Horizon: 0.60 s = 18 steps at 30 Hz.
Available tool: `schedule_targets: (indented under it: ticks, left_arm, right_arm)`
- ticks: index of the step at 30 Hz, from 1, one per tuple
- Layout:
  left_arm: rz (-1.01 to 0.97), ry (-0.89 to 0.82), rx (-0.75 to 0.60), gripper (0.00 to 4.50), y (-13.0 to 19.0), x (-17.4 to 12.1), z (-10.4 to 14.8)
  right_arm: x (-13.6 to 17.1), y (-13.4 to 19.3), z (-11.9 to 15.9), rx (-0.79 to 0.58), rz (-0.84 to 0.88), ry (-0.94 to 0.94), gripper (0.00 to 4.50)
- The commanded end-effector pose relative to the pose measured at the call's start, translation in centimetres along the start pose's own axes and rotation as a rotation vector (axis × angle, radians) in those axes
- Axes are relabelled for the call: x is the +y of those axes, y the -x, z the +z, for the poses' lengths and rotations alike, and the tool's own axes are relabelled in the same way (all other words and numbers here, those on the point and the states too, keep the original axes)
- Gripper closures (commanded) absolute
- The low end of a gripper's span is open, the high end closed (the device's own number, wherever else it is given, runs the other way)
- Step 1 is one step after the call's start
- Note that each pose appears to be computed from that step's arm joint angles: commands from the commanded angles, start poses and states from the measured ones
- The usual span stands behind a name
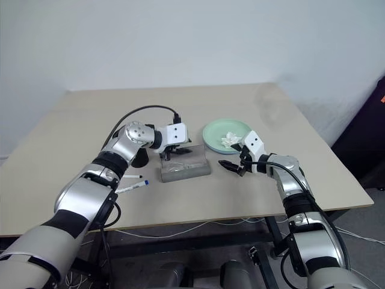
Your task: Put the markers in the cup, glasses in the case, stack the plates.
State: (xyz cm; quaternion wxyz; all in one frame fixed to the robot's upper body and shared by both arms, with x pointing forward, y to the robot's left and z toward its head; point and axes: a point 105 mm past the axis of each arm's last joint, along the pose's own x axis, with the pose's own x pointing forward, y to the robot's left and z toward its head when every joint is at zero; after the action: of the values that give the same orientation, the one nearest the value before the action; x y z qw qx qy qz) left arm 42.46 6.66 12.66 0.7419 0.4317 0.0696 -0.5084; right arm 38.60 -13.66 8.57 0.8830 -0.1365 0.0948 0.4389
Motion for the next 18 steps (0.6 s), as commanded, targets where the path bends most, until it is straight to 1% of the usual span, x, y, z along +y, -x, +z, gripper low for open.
schedule_targets:
  ticks: [1, 2, 3, 4, 5, 8, 13, 15, 18]
  left_arm:
    - [0.101, -0.010, 0.002, 3.25, 0.5, 2.0, 0.8]
    - [0.111, -0.007, 0.008, 3.49, 0.5, 2.2, 0.7]
    - [0.141, 0.000, 0.042, 3.78, 0.4, 2.4, 0.2]
    - [0.162, 0.004, 0.066, 4.18, 0.4, 2.6, -0.1]
    - [0.176, 0.004, 0.103, 4.46, 0.3, 2.6, -0.7]
    - [0.189, 0.000, 0.146, 4.46, 0.3, 2.6, -1.4]
    - [0.163, -0.057, 0.270, 4.46, 0.2, 1.4, -3.9]
    - [0.113, -0.063, 0.281, 4.46, 0.0, 0.5, -4.3]
    - [0.068, -0.042, 0.263, 4.46, -0.2, -0.2, -4.3]
  right_arm:
    - [-0.3, 0.2, 1.2, -0.041, -0.015, 0.026, 0.22]
    - [-0.3, 0.2, 1.2, -0.041, -0.015, 0.025, 0.22]
    - [-0.2, 0.2, 1.2, -0.043, -0.016, 0.024, 0.22]
    - [-0.2, 0.2, 1.2, -0.044, -0.017, 0.023, 0.22]
    - [-0.2, 0.2, 1.2, -0.047, -0.017, 0.022, 0.22]
    - [-0.2, 0.2, 1.3, -0.049, -0.017, 0.021, 0.22]
    - [0.7, 0.8, 2.7, -0.110, 0.041, 0.020, 0.22]
    - [0.9, 1.0, 3.0, -0.118, 0.052, 0.022, 0.22]
    - [1.0, 1.2, 3.1, -0.119, 0.052, 0.020, 0.22]
